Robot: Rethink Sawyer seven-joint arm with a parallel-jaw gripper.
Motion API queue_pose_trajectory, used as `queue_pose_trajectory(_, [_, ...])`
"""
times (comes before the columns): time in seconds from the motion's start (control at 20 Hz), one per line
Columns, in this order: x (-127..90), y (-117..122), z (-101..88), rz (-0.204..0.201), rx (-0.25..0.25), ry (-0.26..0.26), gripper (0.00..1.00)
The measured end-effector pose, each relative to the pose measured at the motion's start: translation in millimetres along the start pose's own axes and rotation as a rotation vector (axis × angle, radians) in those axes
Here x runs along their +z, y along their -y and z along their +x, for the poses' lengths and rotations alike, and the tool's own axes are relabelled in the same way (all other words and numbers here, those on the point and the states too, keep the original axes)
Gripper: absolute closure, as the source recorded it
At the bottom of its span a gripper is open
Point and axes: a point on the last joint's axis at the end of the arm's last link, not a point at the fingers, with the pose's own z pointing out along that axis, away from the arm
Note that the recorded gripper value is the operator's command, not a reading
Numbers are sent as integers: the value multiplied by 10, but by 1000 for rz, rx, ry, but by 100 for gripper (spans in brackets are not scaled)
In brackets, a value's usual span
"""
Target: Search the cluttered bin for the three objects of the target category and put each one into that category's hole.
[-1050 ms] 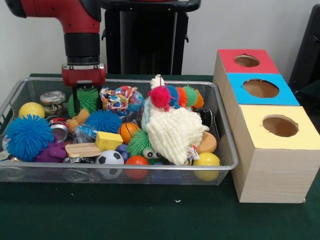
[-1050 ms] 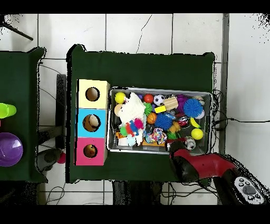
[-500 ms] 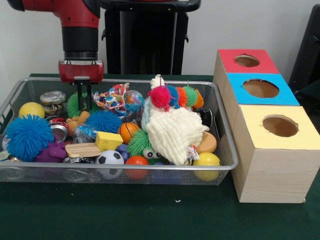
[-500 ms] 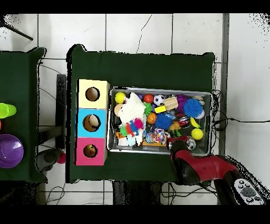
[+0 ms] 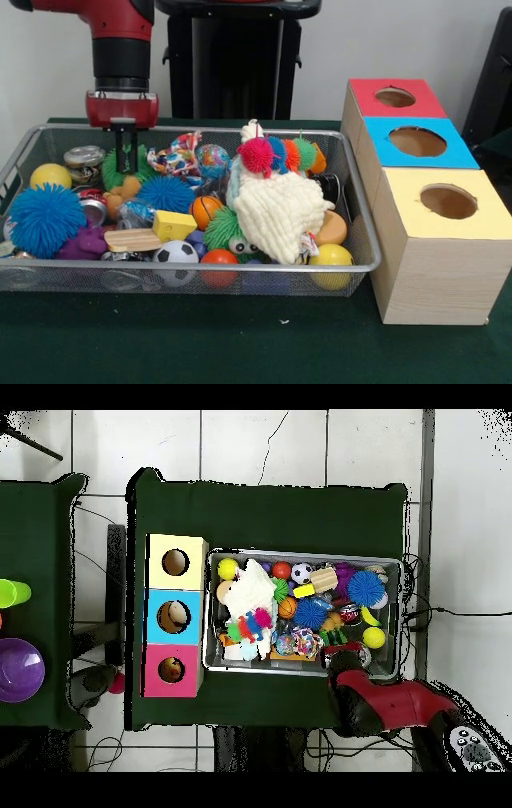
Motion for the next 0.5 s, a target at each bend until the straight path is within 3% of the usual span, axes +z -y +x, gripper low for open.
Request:
queue_pose_trajectory(0.2, [-40,193,-34,14,18,28,100])
queue_pose_trajectory(0.25, [-59,305,-24,23,39,37,0])
queue_pose_trajectory(0.5, [-83,466,9,36,75,54,0])
